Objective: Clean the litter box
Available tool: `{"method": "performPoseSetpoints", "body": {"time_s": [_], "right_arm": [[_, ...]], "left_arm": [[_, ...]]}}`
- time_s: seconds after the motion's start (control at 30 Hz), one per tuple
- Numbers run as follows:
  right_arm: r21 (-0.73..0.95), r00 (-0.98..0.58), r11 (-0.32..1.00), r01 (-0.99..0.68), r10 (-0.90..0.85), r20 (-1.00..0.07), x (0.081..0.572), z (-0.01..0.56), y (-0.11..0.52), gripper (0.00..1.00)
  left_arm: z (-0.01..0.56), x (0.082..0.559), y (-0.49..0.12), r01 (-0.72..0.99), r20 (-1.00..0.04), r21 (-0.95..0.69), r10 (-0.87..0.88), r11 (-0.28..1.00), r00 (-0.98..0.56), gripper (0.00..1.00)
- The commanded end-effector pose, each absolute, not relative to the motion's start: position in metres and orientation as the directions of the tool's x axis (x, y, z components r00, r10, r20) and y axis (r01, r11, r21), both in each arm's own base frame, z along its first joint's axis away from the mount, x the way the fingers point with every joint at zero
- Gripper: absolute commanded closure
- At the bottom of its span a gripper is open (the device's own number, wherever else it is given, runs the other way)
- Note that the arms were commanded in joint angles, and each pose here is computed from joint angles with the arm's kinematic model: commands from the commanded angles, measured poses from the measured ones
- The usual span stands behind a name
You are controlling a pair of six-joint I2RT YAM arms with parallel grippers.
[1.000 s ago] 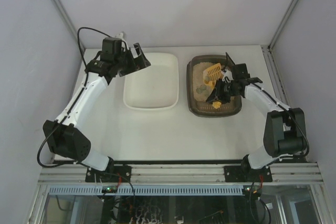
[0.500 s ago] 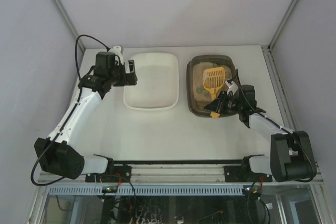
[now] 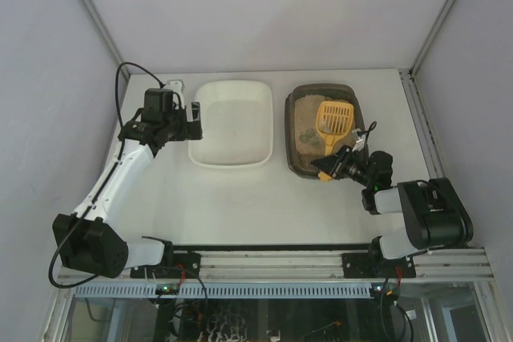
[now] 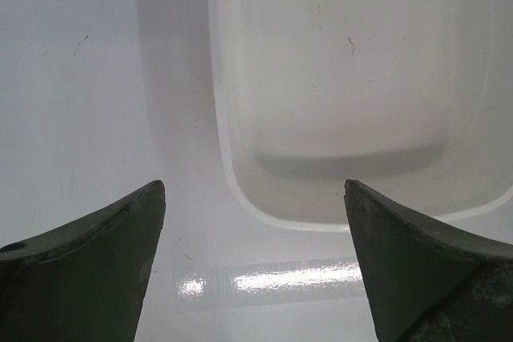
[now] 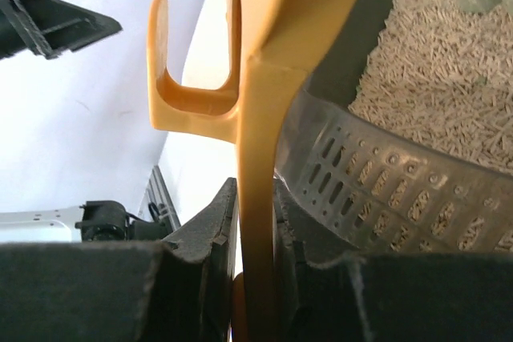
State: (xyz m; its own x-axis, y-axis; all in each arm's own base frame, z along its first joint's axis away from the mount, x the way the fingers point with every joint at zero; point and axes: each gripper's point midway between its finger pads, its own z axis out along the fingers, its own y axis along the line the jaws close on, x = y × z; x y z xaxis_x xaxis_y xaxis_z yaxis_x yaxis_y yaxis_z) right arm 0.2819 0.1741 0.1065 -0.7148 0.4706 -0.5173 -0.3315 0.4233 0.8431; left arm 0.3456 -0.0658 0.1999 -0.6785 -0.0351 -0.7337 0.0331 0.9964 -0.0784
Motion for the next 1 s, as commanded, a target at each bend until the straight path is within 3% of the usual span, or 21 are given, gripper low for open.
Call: {"method": "performPoseSetpoints", "body": {"time_s": [0.0,0.2,0.37,0.43,0.67,0.73,0.8,0.87,0.97], "right_arm": [[0.804,-0.607,0.294,-0.517,0.537,-0.586,0.289,0.165,0.177,1.00],[0.843,-0.671,0.260,-0.471,0.514,-0.534,0.296,0.156,0.183,1.00],[0.907,-0.736,0.191,-0.374,0.534,-0.416,0.302,0.151,0.181,1.00],[0.901,-0.750,0.179,-0.394,0.503,-0.428,0.301,0.154,0.188,1.00],[0.894,-0.722,0.339,-0.293,0.534,-0.439,0.316,0.133,0.169,1.00],[0.868,-0.778,0.460,-0.190,0.469,-0.419,0.312,0.110,0.173,1.00],[0.811,-0.768,0.536,-0.234,0.410,-0.493,0.309,0.115,0.176,1.00],[0.835,-0.734,0.494,-0.241,0.470,-0.490,0.311,0.131,0.163,1.00],[0.888,-0.734,0.427,-0.170,0.546,-0.403,0.311,0.129,0.144,1.00]], "left_arm": [[0.211,0.347,-0.064,0.040,-0.770,-0.081,-0.037,0.996,-0.637,0.04],[0.208,0.347,-0.066,0.046,-0.766,-0.090,-0.040,0.995,-0.642,0.04],[0.206,0.346,-0.066,0.051,-0.762,-0.091,-0.037,0.995,-0.646,0.04],[0.206,0.346,-0.067,0.053,-0.762,-0.095,-0.039,0.994,-0.647,0.05],[0.205,0.345,-0.067,0.057,-0.760,-0.096,-0.037,0.994,-0.649,0.05],[0.205,0.345,-0.067,0.057,-0.760,-0.096,-0.036,0.994,-0.649,0.05],[0.205,0.344,-0.068,0.060,-0.759,-0.098,-0.035,0.993,-0.651,0.05],[0.202,0.343,-0.071,0.075,-0.749,-0.111,-0.034,0.991,-0.662,0.05],[0.200,0.341,-0.076,0.099,-0.741,-0.131,-0.031,0.986,-0.671,0.05]]}}
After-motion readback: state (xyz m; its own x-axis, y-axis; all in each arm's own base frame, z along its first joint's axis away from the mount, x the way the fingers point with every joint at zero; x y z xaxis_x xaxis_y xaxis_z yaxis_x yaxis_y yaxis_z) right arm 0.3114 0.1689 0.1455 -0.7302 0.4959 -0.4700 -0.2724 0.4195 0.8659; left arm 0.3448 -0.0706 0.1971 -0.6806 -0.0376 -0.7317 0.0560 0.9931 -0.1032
